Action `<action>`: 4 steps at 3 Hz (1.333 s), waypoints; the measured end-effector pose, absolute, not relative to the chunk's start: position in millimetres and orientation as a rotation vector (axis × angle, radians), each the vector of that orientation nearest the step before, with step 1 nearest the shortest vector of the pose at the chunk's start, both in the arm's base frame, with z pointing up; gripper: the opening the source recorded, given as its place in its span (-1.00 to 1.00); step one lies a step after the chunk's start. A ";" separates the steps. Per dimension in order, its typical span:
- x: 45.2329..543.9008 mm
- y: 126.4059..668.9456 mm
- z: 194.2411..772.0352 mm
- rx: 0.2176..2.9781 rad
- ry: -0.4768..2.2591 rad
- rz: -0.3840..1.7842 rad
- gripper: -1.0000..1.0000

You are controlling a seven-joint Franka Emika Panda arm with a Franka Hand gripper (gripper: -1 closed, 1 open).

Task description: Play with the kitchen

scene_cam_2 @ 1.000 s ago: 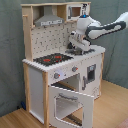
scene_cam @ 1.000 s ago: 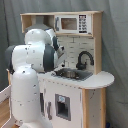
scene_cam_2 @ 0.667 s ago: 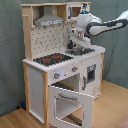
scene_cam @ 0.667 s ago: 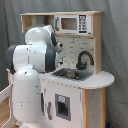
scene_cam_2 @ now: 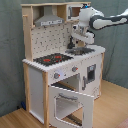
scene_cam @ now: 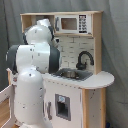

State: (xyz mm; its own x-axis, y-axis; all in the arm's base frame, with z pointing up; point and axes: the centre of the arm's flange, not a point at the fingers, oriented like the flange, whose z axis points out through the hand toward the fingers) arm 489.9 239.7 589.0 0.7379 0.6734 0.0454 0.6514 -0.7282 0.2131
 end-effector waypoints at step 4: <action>394.3 333.9 620.7 2.561 1.117 0.188 1.00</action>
